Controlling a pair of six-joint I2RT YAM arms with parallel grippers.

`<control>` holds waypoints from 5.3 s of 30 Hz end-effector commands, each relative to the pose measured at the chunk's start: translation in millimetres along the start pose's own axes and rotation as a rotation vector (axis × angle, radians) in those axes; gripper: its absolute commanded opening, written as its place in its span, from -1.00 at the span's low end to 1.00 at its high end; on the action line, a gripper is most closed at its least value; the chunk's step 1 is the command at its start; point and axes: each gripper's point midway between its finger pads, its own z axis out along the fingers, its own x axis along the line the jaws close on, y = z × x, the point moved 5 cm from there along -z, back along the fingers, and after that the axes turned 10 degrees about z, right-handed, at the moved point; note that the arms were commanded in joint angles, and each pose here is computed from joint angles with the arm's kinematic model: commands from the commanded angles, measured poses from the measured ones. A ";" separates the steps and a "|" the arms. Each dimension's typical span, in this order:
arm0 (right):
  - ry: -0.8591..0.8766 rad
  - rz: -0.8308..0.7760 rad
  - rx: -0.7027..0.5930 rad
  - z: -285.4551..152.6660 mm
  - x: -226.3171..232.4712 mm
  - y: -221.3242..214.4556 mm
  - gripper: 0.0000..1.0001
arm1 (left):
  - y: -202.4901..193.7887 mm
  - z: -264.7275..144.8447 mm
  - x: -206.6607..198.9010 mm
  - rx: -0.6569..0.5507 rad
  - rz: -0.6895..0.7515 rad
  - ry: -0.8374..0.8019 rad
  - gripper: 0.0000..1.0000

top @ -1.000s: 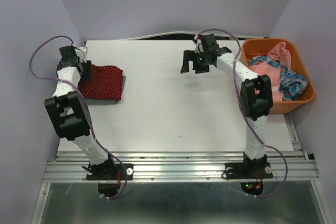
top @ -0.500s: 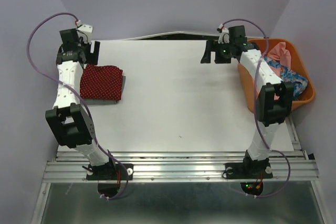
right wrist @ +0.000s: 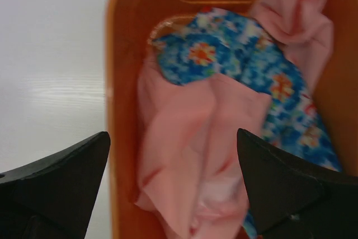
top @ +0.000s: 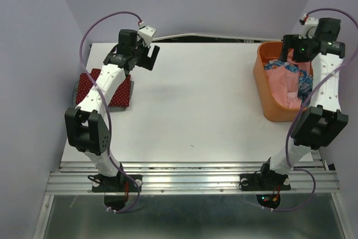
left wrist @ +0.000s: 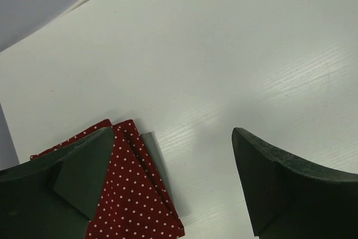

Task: Fold and stack the skirts
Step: Grab the skirt from the pile, then move the skirt to the center of the board, then flatten the skirt out

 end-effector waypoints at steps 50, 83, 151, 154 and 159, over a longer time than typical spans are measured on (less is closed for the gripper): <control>-0.796 -0.365 -0.302 -125.5 -159.9 60.3 -0.99 | 11.9 2.2 -15.0 -0.063 -0.056 -0.098 0.97; 0.717 0.000 -0.402 -58.2 183.7 28.9 -0.99 | 14.6 -76.0 22.3 -0.329 -0.122 -0.176 0.97; 0.727 -0.793 0.179 36.3 383.5 -212.0 0.23 | -107.1 -42.7 -39.7 -0.007 -0.458 -0.482 0.74; 0.731 -0.714 0.236 66.0 378.4 -189.6 0.34 | -122.8 -43.5 -56.8 -0.003 -0.509 -0.533 0.71; 0.746 -0.562 0.255 103.1 373.8 -136.5 0.60 | -157.0 -38.9 -87.9 0.082 -0.637 -0.629 0.67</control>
